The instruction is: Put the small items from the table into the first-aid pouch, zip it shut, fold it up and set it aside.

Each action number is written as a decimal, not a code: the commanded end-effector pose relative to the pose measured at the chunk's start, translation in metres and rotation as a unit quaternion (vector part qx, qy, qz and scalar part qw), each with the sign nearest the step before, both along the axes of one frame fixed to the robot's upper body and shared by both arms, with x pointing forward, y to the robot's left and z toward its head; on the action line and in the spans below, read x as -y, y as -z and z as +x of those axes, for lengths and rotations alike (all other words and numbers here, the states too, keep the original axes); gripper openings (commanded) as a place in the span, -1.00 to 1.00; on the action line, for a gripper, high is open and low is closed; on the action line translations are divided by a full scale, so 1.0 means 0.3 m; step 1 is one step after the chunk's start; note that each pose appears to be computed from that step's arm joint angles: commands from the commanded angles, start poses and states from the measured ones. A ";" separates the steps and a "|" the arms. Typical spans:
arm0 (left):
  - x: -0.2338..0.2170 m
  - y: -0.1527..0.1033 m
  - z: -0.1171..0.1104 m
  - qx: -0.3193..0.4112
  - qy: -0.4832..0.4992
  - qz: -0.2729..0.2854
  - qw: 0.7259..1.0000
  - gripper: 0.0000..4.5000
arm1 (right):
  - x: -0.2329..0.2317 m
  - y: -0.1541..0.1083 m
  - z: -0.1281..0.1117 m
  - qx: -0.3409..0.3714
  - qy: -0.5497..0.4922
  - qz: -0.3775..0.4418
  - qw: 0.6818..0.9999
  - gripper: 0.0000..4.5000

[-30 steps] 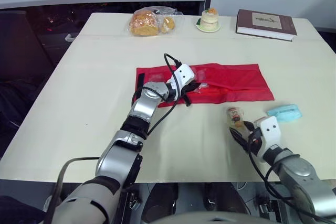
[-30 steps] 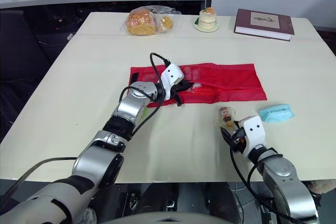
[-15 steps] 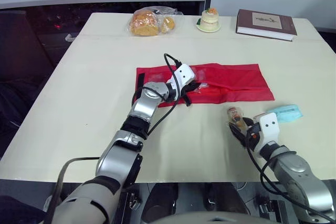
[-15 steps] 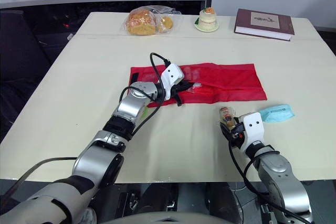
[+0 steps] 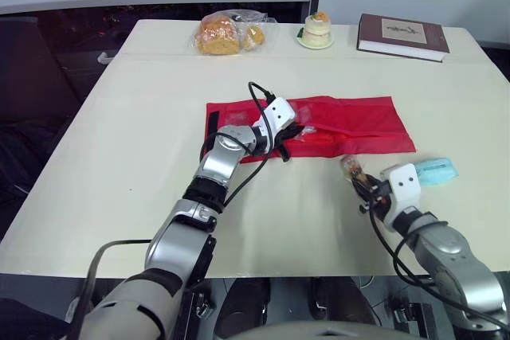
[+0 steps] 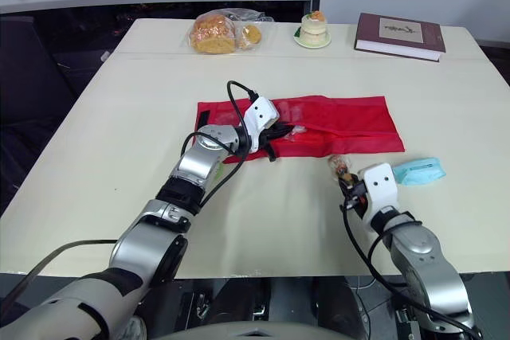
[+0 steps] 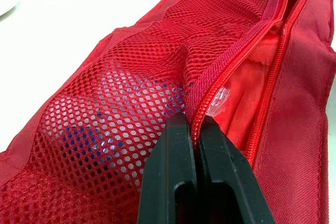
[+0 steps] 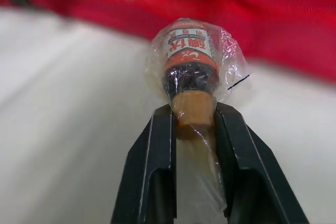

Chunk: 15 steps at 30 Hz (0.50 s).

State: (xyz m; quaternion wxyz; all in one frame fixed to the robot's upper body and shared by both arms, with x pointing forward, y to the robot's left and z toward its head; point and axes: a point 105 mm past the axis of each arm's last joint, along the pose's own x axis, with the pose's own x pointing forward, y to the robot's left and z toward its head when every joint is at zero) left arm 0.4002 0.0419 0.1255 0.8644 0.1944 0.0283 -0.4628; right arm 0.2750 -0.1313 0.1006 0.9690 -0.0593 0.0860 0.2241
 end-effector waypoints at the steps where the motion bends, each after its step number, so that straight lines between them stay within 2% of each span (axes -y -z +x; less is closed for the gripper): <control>1: 0.015 -0.038 -0.018 0.017 0.013 -0.012 1.000 -1.00 | -0.030 -0.031 0.026 0.022 -0.002 0.002 1.000 -0.83; 9: 0.048 -0.044 -0.052 0.015 0.040 -0.014 0.999 -1.00 | -0.041 0.015 0.142 0.003 0.043 0.004 0.999 -0.83; 15: 0.059 -0.041 -0.068 0.013 0.050 -0.012 0.999 -1.00 | -0.052 0.011 0.185 0.005 0.064 0.023 0.998 -0.83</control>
